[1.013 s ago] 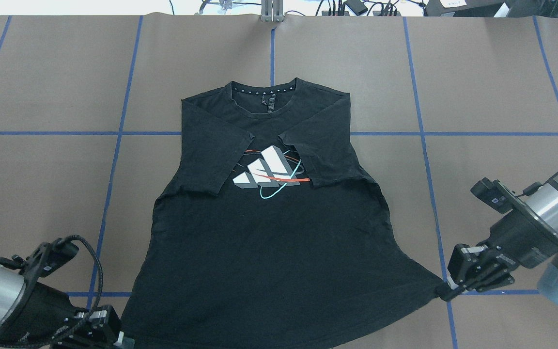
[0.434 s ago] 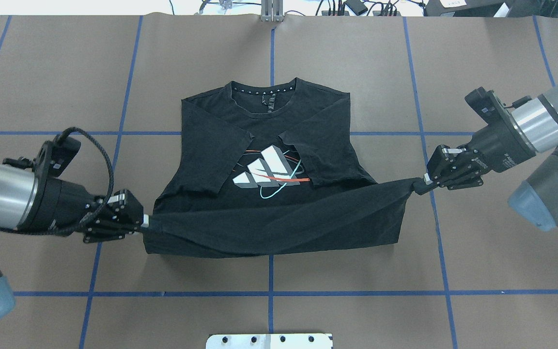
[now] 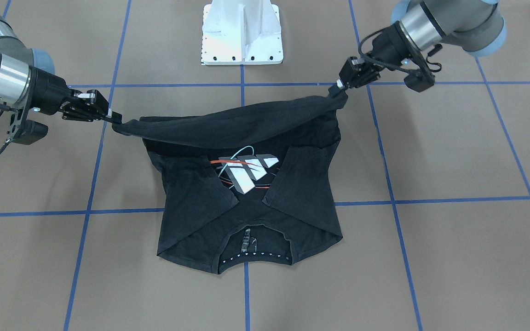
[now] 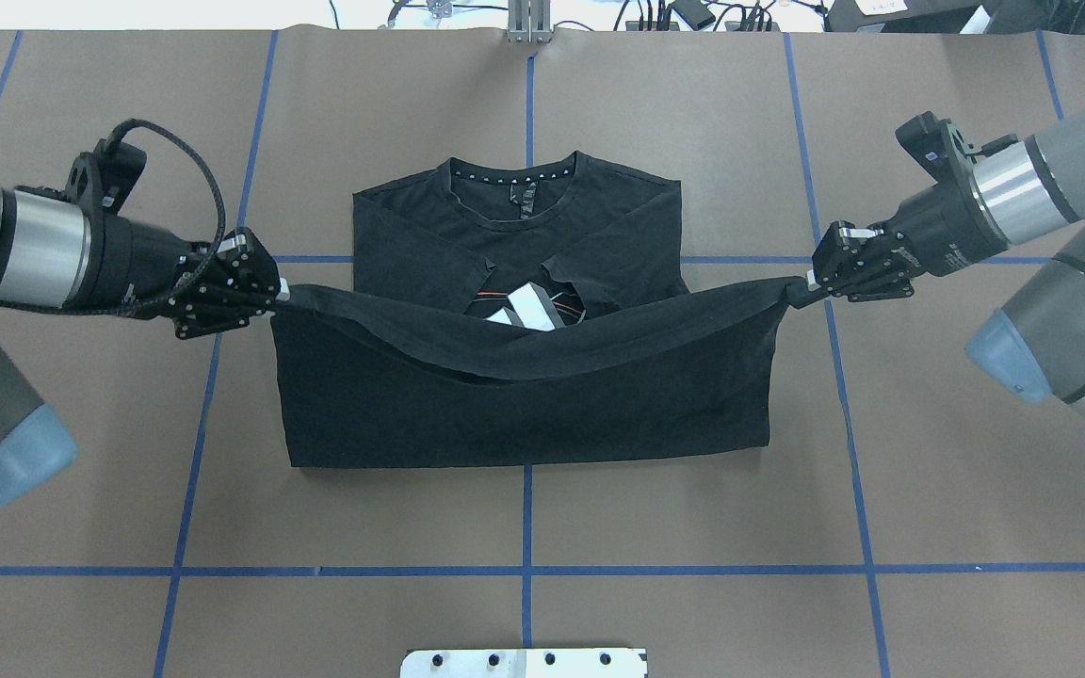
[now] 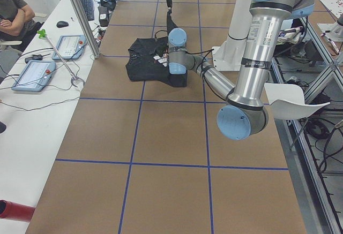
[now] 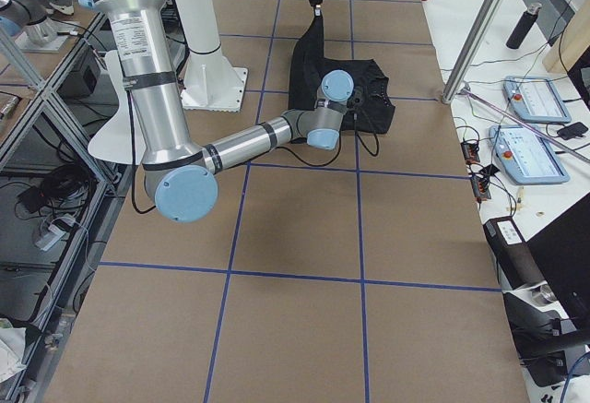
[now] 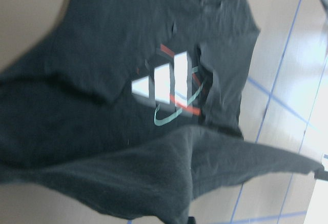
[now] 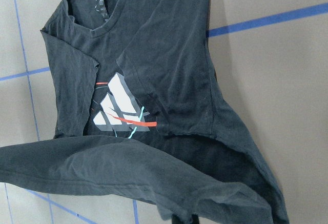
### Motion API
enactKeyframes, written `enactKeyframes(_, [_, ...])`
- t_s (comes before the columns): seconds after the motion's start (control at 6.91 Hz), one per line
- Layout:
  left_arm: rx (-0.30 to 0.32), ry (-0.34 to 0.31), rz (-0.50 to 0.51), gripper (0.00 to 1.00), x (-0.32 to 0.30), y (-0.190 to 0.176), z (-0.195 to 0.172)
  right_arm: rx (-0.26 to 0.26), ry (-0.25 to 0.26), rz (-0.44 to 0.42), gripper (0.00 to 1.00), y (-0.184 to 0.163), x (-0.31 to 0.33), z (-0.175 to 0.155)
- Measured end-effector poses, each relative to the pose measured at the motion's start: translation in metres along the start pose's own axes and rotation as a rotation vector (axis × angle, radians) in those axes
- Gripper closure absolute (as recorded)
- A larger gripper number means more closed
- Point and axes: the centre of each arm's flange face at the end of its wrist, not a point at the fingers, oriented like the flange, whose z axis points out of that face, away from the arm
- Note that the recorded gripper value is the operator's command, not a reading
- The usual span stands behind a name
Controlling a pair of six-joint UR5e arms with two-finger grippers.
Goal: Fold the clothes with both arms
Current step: 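Lift both hem corners and carry them toward the collar, then lay the hem down near the collar with both grippers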
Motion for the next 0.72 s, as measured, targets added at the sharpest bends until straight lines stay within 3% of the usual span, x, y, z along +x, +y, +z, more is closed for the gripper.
enactKeyframes(0.29, [0.110,-0.039,-0.002,1.00,-0.004,-0.064,0.035,0.073,0.017,0.018,1.00,-0.041,-0.006,0.013])
enactKeyframes(0.72, [0.208,-0.100,-0.039,1.00,-0.021,-0.118,0.078,0.172,0.048,0.059,1.00,-0.097,-0.005,0.017])
